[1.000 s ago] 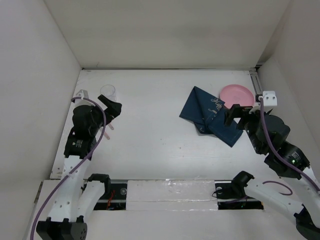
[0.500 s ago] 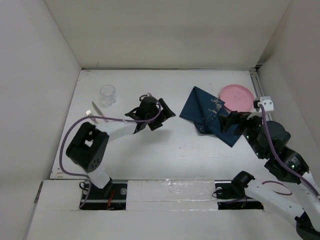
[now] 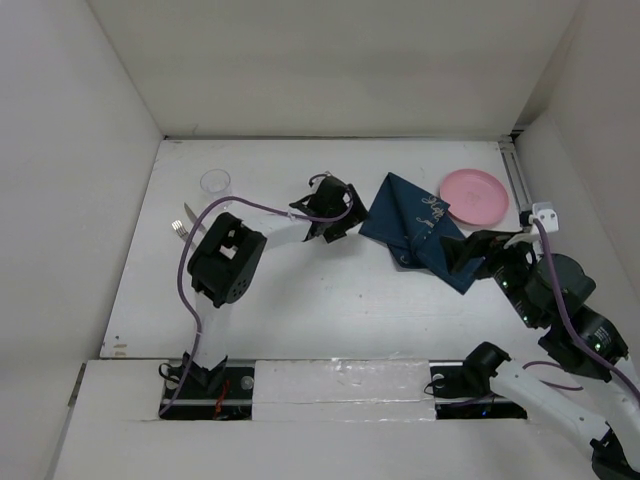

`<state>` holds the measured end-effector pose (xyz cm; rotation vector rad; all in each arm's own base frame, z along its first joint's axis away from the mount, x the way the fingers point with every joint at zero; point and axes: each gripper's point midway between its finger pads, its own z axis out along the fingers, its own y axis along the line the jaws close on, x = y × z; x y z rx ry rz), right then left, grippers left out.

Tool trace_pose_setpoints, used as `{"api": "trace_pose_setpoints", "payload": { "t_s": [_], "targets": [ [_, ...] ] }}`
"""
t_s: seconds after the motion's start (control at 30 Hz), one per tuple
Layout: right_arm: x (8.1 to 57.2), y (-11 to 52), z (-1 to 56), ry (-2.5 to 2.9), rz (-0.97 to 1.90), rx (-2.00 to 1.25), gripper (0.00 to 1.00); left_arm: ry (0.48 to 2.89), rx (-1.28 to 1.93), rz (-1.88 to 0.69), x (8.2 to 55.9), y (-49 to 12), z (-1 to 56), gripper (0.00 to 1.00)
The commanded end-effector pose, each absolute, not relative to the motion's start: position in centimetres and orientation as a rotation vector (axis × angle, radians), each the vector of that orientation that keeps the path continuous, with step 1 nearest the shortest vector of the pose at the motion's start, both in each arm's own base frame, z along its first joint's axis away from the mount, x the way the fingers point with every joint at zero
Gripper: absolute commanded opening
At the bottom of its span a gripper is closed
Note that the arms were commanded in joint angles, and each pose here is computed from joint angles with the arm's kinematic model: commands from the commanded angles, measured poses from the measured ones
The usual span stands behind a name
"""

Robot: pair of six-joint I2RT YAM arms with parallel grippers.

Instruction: Set the dinner table for one person

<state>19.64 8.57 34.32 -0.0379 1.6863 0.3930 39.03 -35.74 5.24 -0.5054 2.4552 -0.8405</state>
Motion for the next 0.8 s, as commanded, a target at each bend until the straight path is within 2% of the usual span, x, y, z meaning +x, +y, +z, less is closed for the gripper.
{"api": "trace_pose_setpoints", "payload": {
  "t_s": [0.0, 0.1, 0.17, 0.47, 0.57, 0.63, 0.73, 0.77],
  "targets": [
    [19.3, 8.5, 34.9, 1.669, 0.413, -0.033, 1.00, 2.497, -0.444, -0.780, 39.2, -36.0, 4.7, 0.87],
    [19.1, 8.6, 34.9, 1.654, 0.431, -0.037, 1.00, 2.529, -0.405, -0.756, 39.6, -36.4, 3.7, 0.87],
    [19.2, 8.7, 34.4, 1.663, 0.427, -0.040, 1.00, 2.553, -0.403, -0.752, 39.2, -36.4, 3.1, 0.82],
    [19.0, 8.5, 34.6, 1.645, 0.436, -0.034, 1.00, 2.583, -0.344, -0.841, 38.6, -38.2, 1.8, 0.48],
    [19.0, 8.5, 34.6, 1.645, 0.436, -0.034, 1.00, 2.607, -0.338, -0.850, 38.2, -38.4, 0.7, 0.45],
    [18.8, 8.4, 34.8, 1.637, 0.440, -0.031, 1.00, 2.598, -0.335, -0.859, 38.4, -38.5, 0.8, 0.36],
    [18.8, 8.4, 34.8, 1.637, 0.440, -0.031, 1.00, 2.606, -0.337, -0.852, 38.3, -38.5, 0.4, 0.29],
    [18.8, 8.3, 34.6, 1.637, 0.440, -0.031, 1.00, 2.606, -0.337, -0.852, 38.3, -38.5, 0.4, 0.17]
  ]
}}
